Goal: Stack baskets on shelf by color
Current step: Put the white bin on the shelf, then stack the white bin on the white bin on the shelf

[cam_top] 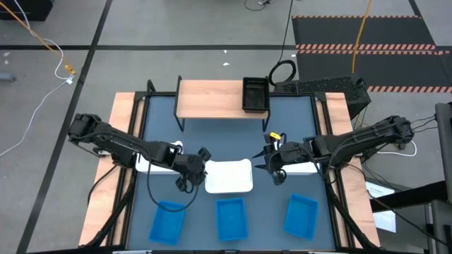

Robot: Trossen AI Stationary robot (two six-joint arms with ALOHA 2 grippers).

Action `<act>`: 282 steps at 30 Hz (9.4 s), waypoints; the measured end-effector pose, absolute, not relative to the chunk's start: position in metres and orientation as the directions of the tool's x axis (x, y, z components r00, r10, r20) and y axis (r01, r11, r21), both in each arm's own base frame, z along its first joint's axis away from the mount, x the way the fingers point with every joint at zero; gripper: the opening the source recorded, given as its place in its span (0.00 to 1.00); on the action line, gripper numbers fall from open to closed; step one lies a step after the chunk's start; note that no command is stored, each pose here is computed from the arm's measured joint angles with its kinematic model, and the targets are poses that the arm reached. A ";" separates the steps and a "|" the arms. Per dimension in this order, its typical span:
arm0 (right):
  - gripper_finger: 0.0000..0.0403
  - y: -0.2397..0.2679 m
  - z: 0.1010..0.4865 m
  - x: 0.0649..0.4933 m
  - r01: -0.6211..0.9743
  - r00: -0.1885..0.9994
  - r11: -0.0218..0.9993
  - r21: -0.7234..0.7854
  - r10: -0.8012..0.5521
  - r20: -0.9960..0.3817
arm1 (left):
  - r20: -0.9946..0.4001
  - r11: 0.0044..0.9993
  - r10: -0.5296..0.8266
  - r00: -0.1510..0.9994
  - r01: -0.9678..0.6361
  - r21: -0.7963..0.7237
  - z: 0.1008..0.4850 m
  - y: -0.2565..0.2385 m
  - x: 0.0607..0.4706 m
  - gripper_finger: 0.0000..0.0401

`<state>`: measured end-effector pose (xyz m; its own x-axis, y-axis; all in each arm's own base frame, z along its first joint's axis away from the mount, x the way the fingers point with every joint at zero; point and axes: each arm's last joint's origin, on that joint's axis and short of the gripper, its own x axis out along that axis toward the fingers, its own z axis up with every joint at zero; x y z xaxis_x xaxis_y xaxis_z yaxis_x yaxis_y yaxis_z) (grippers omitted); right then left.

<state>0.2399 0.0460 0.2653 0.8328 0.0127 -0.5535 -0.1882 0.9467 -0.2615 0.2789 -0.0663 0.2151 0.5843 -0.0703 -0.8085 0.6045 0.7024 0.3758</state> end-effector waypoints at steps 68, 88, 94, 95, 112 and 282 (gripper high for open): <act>0.06 0.037 0.184 0.225 0.847 0.230 0.462 0.262 0.125 -0.965 | -0.695 0.927 0.375 0.613 -0.240 0.289 0.241 -0.037 0.243 0.52; 0.00 0.049 0.366 0.191 0.826 0.261 0.563 0.009 -0.368 -0.893 | -0.707 0.940 0.342 0.619 -0.217 0.264 0.240 -0.050 0.239 0.52; 0.00 0.025 0.403 0.208 0.613 0.431 0.782 -0.116 -0.454 -0.780 | -0.721 0.939 0.344 0.602 -0.194 0.285 0.242 -0.051 0.236 0.52; 0.00 0.021 0.408 0.214 0.564 0.469 0.812 -0.151 -0.466 -0.750 | -0.721 0.938 0.345 0.601 -0.196 0.286 0.244 -0.050 0.236 0.52; 0.00 -0.086 0.395 0.365 0.081 0.658 0.897 -0.434 -0.375 -0.653 | -0.644 0.937 0.334 0.689 -0.319 0.144 0.286 -0.040 0.203 0.52; 0.45 0.120 0.195 0.422 0.350 0.700 0.917 0.189 -0.122 -0.703 | -0.738 0.911 0.381 0.557 -0.364 0.196 0.215 -0.112 0.215 0.52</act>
<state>0.4216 0.1196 0.1954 0.7003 -0.1224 -0.7033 0.3501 0.9175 0.1890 0.2147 -0.1115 0.2146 0.5567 0.3809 -0.7382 -0.3638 0.9107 0.1955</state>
